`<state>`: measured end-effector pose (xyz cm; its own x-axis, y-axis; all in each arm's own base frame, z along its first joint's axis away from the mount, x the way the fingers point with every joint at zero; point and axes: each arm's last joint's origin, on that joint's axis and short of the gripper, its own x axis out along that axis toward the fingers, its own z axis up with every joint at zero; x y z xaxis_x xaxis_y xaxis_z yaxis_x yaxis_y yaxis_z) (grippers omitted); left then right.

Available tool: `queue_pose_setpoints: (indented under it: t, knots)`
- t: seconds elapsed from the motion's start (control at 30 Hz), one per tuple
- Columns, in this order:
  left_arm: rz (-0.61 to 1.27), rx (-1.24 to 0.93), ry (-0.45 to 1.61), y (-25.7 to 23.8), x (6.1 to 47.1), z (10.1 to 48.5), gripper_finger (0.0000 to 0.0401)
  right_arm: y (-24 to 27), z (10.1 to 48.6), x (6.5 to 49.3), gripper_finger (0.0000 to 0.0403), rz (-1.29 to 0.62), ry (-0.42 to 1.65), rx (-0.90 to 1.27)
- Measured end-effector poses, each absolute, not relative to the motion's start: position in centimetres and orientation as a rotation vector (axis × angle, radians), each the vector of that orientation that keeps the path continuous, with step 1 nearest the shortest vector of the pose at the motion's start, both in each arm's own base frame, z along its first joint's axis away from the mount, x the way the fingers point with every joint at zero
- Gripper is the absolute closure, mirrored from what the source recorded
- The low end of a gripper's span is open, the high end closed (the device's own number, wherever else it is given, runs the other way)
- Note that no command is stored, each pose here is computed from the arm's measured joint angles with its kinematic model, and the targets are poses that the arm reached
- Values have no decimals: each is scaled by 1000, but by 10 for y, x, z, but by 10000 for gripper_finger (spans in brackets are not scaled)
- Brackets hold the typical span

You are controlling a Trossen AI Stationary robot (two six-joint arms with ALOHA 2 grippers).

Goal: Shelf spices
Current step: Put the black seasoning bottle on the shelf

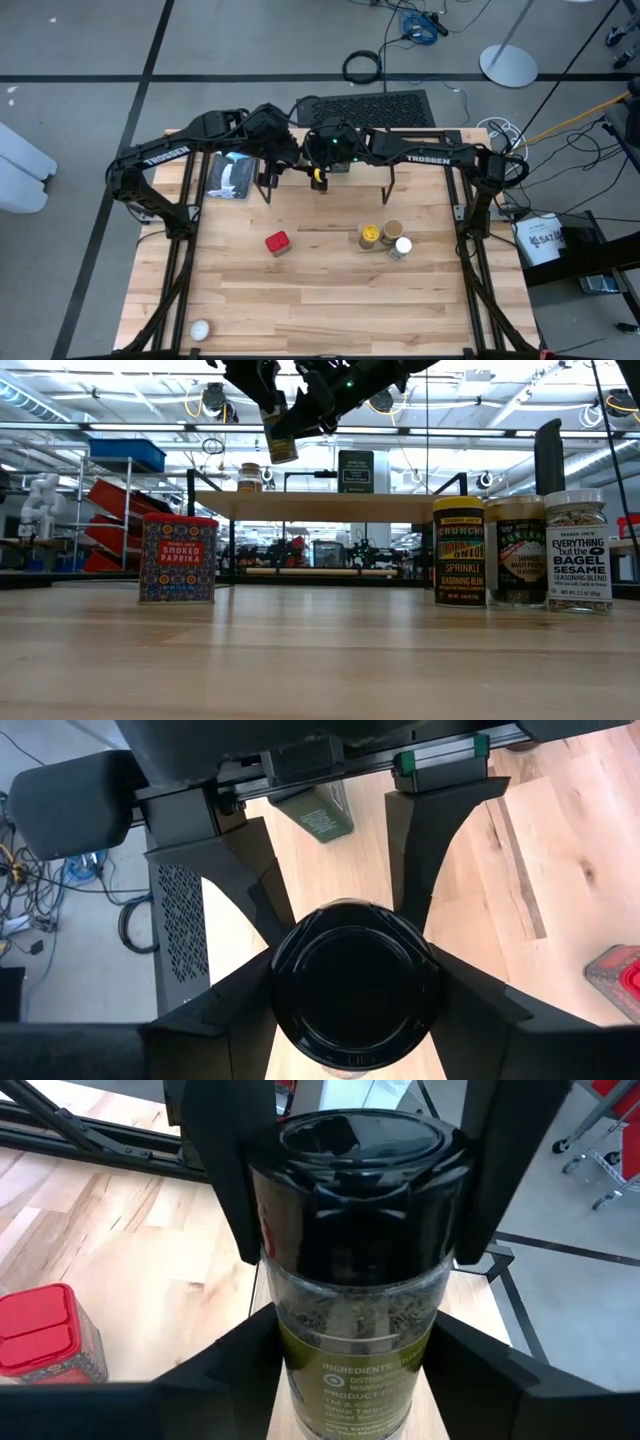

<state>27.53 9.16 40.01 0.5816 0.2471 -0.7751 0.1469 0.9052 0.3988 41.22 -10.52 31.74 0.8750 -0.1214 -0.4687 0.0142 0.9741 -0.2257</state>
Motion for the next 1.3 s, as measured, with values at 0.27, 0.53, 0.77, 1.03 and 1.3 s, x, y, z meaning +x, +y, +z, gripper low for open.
queue_pose_setpoints:
  t: [0.27, 0.53, 0.77, 1.03, 1.3]
  knots:
    - [59, 453, 957, 92, 275, 400, 183, -104, 316, 412, 169, -37, 514, -245]
    - [64, 457, 959, 92, 275, 400, 183, -107, 316, 411, 116, -35, 513, -245]
    - [74, 462, 956, 92, 276, 401, 183, -109, 318, 412, 126, -47, 491, -250]
    - [67, 458, 955, 92, 276, 401, 183, -109, 318, 412, 177, -56, 489, -252]
    - [61, 455, 954, 92, 276, 401, 182, -109, 318, 412, 223, -57, 489, -250]
